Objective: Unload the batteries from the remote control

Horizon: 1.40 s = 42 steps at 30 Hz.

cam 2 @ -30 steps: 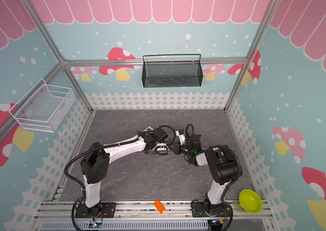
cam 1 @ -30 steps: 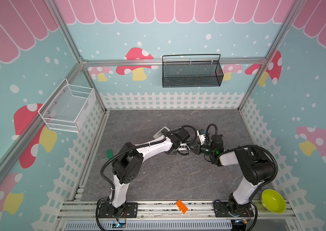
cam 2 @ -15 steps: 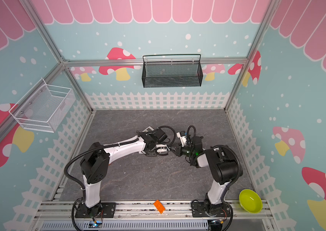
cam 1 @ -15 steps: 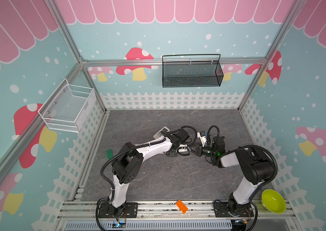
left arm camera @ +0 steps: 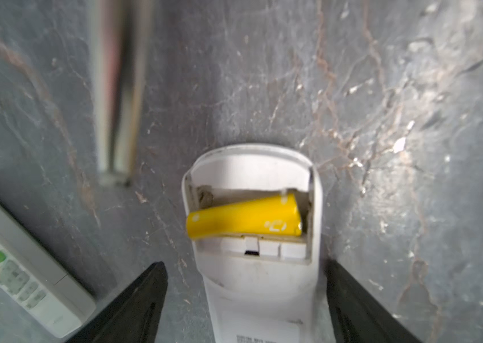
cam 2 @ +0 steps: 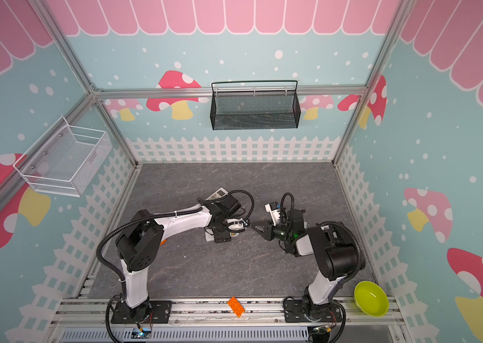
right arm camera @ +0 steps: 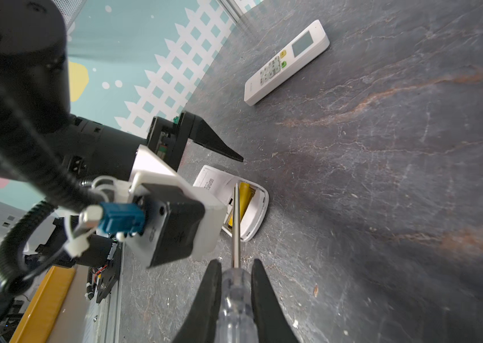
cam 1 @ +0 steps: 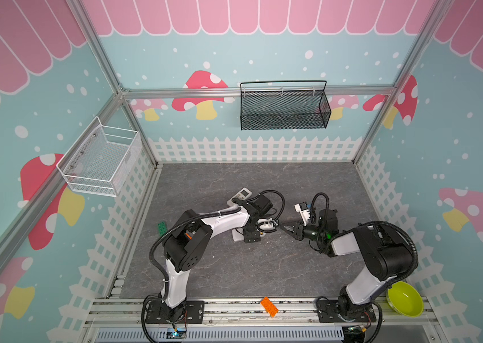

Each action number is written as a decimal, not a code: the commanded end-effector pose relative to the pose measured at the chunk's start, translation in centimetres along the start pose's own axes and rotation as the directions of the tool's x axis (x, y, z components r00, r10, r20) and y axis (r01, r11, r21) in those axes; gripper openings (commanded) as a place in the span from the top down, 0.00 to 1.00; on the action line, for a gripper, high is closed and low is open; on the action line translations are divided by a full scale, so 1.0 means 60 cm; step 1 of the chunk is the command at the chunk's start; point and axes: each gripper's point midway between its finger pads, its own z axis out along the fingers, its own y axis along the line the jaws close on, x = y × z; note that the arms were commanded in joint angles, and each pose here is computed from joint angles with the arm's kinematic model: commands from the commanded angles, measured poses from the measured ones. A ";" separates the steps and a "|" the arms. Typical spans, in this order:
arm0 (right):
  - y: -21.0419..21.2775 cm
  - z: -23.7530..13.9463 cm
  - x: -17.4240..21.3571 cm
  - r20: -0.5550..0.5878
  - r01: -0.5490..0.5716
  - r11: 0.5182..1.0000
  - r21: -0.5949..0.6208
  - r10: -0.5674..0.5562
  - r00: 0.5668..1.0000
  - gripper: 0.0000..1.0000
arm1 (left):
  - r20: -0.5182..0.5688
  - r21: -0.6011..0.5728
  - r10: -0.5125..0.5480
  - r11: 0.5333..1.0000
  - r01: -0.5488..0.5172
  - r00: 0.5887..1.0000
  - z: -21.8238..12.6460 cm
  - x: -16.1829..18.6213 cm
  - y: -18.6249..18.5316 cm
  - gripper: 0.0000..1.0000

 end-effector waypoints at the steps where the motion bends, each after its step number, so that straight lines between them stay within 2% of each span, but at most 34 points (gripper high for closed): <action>1: -0.001 -0.007 0.002 -0.019 0.033 0.999 0.023 -0.033 0.999 1.00 | -0.023 0.063 -0.012 0.998 0.014 1.000 0.008 0.037 -0.015 0.08; 7: -0.002 -0.008 -0.002 -0.035 0.042 0.998 0.040 -0.041 0.999 1.00 | -0.073 0.152 0.014 0.988 -0.003 0.997 0.022 0.082 -0.054 0.09; 9: -0.001 -0.007 -0.005 -0.035 0.041 0.998 0.037 -0.039 0.999 1.00 | -0.069 0.183 0.022 0.983 -0.009 0.997 0.028 0.087 -0.068 0.13; 11: -0.002 -0.005 -0.008 -0.037 0.041 0.999 0.035 -0.040 0.999 1.00 | -0.060 0.191 0.022 0.981 -0.010 0.998 0.032 0.087 -0.073 0.20; 14: -0.002 -0.004 -0.013 -0.041 0.047 0.998 0.037 -0.046 0.998 1.00 | -0.052 0.196 0.040 0.980 -0.029 0.998 0.037 0.087 -0.077 0.39; 16: -0.002 -0.003 -0.018 -0.040 0.054 0.998 0.036 -0.053 0.998 1.00 | -0.051 0.169 0.052 0.985 -0.043 0.997 0.040 0.087 -0.070 0.46; 21: -0.001 0.001 -0.033 -0.039 0.067 0.997 0.035 -0.066 0.997 1.00 | -0.040 0.026 0.100 0.995 -0.099 0.994 0.033 0.070 -0.015 0.61; 24: -0.007 0.003 -0.049 -0.032 0.071 0.996 0.063 -0.069 0.997 1.00 | -0.013 -0.128 0.147 0.981 -0.147 0.989 0.011 0.043 0.043 0.68; 26: -0.015 0.003 -0.064 -0.019 0.070 0.993 0.100 -0.068 0.997 1.00 | 0.010 -0.261 0.204 0.946 -0.195 0.979 -0.012 0.018 0.088 0.71; 27: -0.018 0.003 -0.071 -0.010 0.068 0.991 0.114 -0.067 0.998 1.00 | 0.021 -0.317 0.225 0.926 -0.207 0.974 -0.021 0.007 0.106 0.76; 28: -0.022 0.001 -0.079 0.000 0.066 0.990 0.127 -0.067 0.998 1.00 | 0.034 -0.389 0.249 0.896 -0.216 0.968 -0.035 -0.005 0.128 0.81; 30: -0.025 0.003 -0.089 0.010 0.068 0.988 0.139 -0.070 0.998 1.00 | 0.064 -0.507 0.282 0.835 -0.212 0.957 -0.060 -0.027 0.160 0.84; 32: -0.029 0.004 -0.100 0.018 0.067 0.986 0.152 -0.071 0.997 1.00 | 0.102 -0.570 0.314 0.797 -0.203 0.944 -0.079 -0.044 0.170 0.84; 34: -0.032 0.006 -0.106 0.018 0.059 0.985 0.161 -0.063 0.998 1.00 | 0.123 -0.556 0.324 0.806 -0.205 0.938 -0.080 -0.047 0.162 0.82; 36: -0.033 0.007 -0.108 0.015 0.052 0.985 0.163 -0.055 0.998 1.00 | 0.145 -0.501 0.292 0.846 -0.185 0.945 -0.078 -0.043 0.148 0.73; 38: -0.037 0.009 -0.107 0.006 0.039 0.985 0.170 -0.040 0.999 1.00 | 0.170 -0.384 0.267 0.904 -0.186 0.948 -0.080 -0.034 0.122 0.62; 41: -0.042 0.014 -0.098 -0.022 0.027 0.984 0.176 -0.023 0.999 1.00 | 0.195 -0.300 0.165 0.949 -0.102 0.967 -0.092 -0.018 0.120 0.54; 42: -0.042 0.017 -0.093 -0.036 0.028 0.984 0.175 -0.022 0.999 1.00 | 0.201 -0.296 0.107 0.954 -0.044 0.974 -0.099 -0.014 0.130 0.52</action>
